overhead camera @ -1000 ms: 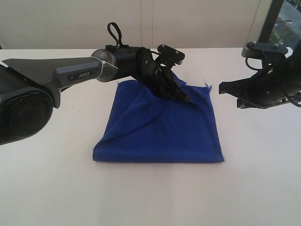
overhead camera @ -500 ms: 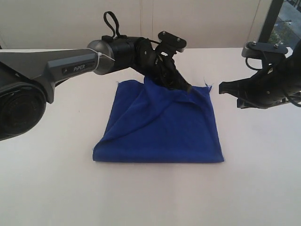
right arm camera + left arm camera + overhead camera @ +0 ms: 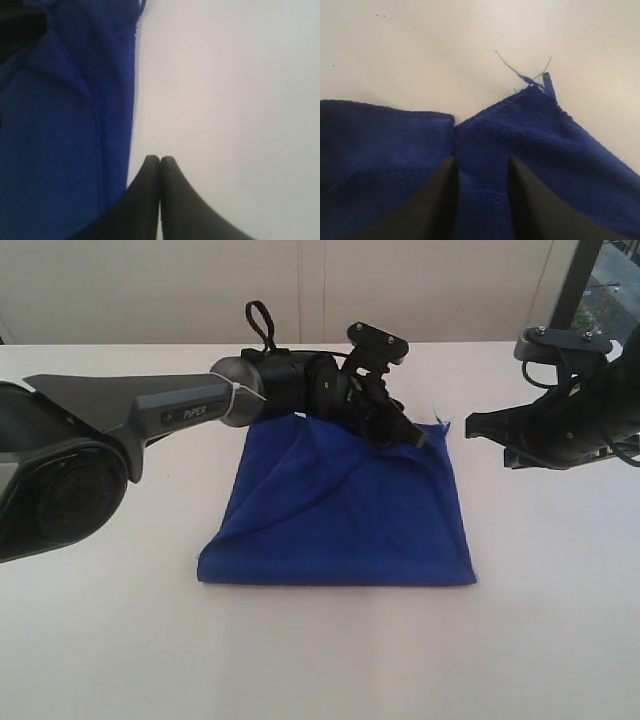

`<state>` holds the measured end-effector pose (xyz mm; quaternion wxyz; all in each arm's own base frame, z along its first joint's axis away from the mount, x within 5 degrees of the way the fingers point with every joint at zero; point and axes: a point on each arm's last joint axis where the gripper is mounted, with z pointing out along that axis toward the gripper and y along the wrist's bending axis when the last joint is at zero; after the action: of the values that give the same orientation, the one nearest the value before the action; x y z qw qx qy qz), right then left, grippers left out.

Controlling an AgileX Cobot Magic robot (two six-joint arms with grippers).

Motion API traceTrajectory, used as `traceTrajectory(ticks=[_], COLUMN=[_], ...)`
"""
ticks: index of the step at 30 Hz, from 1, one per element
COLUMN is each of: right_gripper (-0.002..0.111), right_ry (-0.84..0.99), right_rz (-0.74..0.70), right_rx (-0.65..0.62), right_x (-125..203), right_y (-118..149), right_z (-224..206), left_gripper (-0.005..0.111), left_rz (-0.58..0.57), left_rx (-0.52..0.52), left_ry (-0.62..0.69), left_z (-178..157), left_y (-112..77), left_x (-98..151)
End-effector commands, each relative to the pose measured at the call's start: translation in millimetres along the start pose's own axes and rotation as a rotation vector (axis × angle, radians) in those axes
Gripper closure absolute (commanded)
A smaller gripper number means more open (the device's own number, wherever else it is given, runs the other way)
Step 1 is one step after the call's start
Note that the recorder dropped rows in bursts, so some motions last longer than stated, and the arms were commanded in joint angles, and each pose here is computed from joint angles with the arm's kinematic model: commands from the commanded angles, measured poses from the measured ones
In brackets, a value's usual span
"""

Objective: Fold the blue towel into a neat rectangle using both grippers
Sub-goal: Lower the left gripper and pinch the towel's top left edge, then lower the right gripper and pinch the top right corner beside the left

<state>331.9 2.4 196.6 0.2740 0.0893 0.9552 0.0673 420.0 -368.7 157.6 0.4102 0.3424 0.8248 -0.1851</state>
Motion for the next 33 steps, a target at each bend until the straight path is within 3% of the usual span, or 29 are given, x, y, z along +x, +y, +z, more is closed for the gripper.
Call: traceTrajectory(ticks=[1,5,7,9,18,22,28,30,33], right_gripper=[0.108,0.108,0.108,0.108,0.108,0.108,0.108,0.108,0.108], right_ry=[-0.013,-0.013,-0.013,-0.013,-0.013,-0.013,-0.003,-0.012,-0.017], right_rz=[0.009,0.009,0.009,0.009,0.009,0.009,0.01,0.022,0.013], right_rx=[0.001,0.001,0.001,0.001,0.001,0.001,-0.001,-0.043,-0.116], right_x=[-1,-1,-1,-1,-1,-1,0,-3,-13], right_y=[-1,-1,-1,-1,-1,-1,-1,3,12], right_z=[0,0,0,0,0,0,0,-1,-1], left_gripper=[0.067,0.068,0.083,0.107,0.107,0.107,0.107,0.107,0.107], left_rz=[-0.009,-0.01,0.001,0.042,0.083,0.101,0.194,0.234,0.261], left_rx=[0.002,-0.003,-0.004,-0.003,-0.005,-0.001,0.06,0.005,-0.084], left_ry=[0.015,0.009,0.007,0.0,-0.069,-0.063,0.236,0.397,0.475], left_z=[9,14,14,13,-21,-25,-60,-90,-119], left_y=[-1.6,-0.9,-0.8,-1.6,-2.6,-3.3,-8.4,-3.0,4.3], left_x=[10,13,13,11,-26,-29,-25,-28,-37])
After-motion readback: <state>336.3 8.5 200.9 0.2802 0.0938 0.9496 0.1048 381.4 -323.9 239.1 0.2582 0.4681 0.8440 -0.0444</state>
